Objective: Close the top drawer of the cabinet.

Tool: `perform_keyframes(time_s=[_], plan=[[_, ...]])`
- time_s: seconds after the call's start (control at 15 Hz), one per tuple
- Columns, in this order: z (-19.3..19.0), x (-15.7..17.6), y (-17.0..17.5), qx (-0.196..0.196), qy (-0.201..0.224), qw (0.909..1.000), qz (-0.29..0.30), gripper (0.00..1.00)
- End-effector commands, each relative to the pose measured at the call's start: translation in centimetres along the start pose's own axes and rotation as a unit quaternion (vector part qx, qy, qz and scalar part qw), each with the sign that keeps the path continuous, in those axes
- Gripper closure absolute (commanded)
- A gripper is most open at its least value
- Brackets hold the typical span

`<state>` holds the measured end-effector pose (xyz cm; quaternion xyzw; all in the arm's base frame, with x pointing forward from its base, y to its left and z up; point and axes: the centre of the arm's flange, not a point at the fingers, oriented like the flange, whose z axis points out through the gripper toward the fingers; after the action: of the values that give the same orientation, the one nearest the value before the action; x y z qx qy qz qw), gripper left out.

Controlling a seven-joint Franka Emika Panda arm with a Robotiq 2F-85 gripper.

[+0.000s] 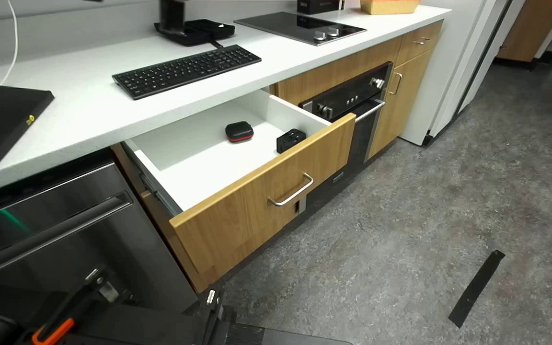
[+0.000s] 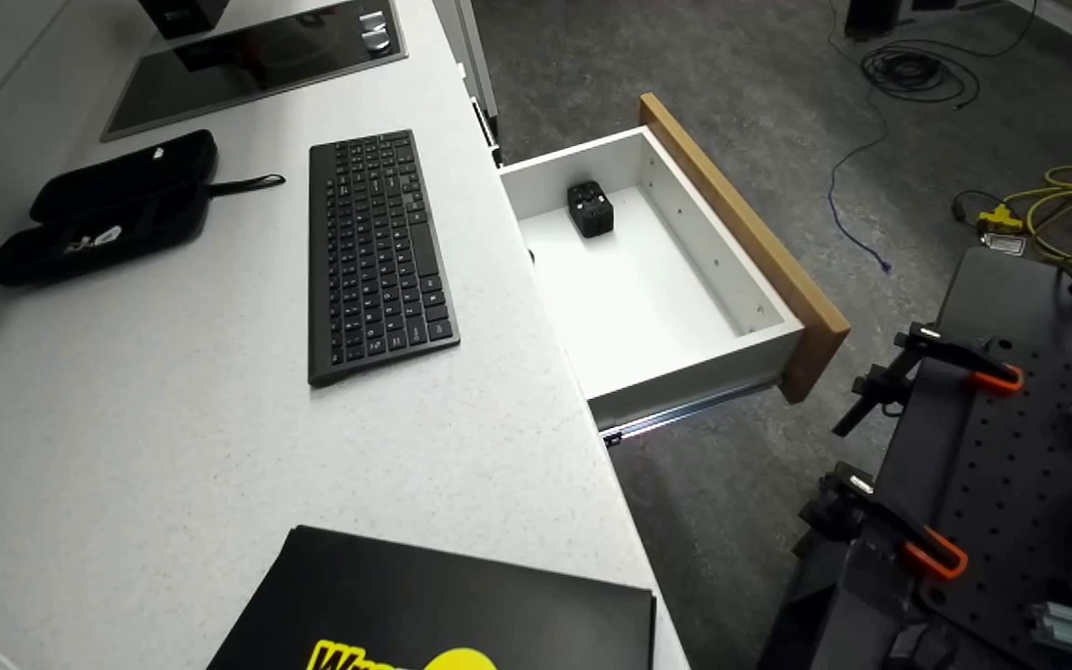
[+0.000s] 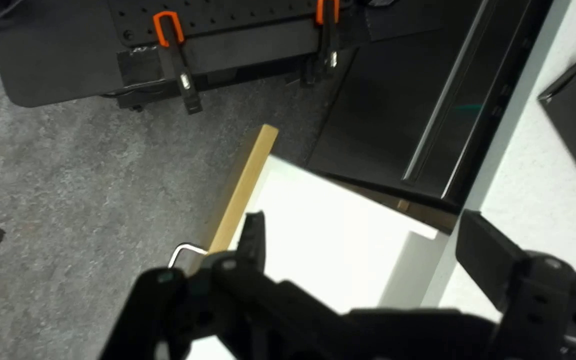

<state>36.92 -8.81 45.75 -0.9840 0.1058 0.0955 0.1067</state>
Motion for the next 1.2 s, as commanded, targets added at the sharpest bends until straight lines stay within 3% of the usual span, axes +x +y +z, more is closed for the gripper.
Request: perform_keyframes(time_s=[0.0,0.27,0.47,0.53,0.67,1.07,1.13], plan=[[2.5,5.1,6.1,-0.044,0.024,0.9954,0.081,0.00],[7.0,10.3,13.5,-0.084,0.047,0.9802,0.173,0.00],[9.9,12.5,16.5,-0.090,0.042,0.9665,0.236,0.00],[9.2,9.5,15.2,-0.077,0.048,0.9757,0.199,0.00],[10.6,10.2,15.8,-0.081,0.035,0.9750,0.204,0.00],[9.6,10.0,15.4,-0.079,0.045,0.9753,0.201,0.00],[10.3,10.5,15.8,-0.088,0.057,0.9714,0.213,0.00]])
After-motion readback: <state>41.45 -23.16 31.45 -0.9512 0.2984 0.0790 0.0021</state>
